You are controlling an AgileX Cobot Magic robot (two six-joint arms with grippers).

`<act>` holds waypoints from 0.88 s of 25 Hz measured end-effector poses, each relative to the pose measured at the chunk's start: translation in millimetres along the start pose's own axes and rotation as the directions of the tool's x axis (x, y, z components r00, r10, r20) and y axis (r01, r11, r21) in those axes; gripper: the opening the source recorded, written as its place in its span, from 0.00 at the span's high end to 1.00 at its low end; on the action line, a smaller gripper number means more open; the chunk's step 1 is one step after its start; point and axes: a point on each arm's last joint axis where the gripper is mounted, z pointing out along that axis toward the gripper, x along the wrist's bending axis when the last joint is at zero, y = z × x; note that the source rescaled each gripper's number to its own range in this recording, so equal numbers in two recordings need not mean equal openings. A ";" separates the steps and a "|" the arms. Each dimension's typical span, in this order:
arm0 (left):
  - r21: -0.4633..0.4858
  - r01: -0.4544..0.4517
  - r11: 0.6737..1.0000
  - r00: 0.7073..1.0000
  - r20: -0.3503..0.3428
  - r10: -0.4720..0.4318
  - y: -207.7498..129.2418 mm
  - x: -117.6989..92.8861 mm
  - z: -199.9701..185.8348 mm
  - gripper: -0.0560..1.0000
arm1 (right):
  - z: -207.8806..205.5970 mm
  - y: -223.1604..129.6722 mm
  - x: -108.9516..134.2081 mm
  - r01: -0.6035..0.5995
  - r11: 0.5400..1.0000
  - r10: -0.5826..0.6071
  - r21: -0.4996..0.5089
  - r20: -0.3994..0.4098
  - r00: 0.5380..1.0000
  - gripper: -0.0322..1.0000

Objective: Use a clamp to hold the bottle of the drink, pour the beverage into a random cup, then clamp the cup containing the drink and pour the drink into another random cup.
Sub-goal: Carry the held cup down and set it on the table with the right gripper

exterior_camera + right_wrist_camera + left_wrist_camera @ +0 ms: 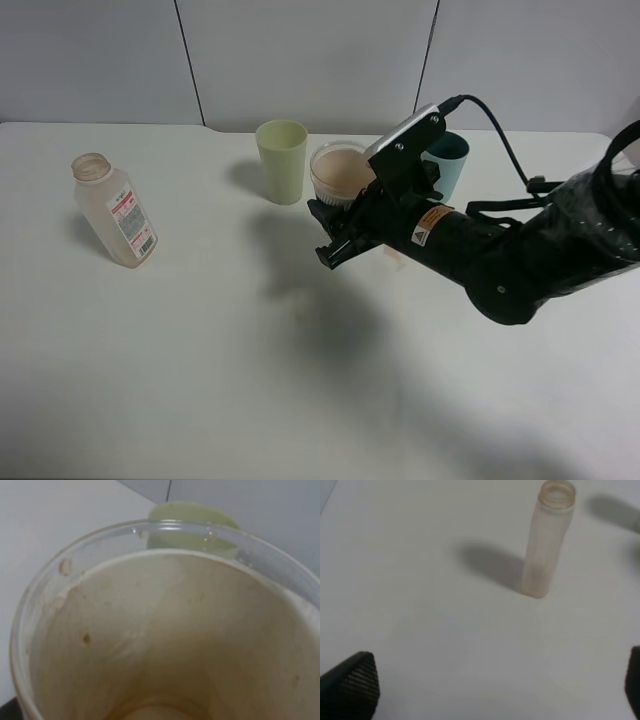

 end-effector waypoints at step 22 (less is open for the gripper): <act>0.000 0.000 1.000 1.000 0.000 0.000 0.0 0.0 0.0 0.00 | 13.0 -61.6 15.0 -0.127 0.990 0.126 0.065 0.006 0.992 0.97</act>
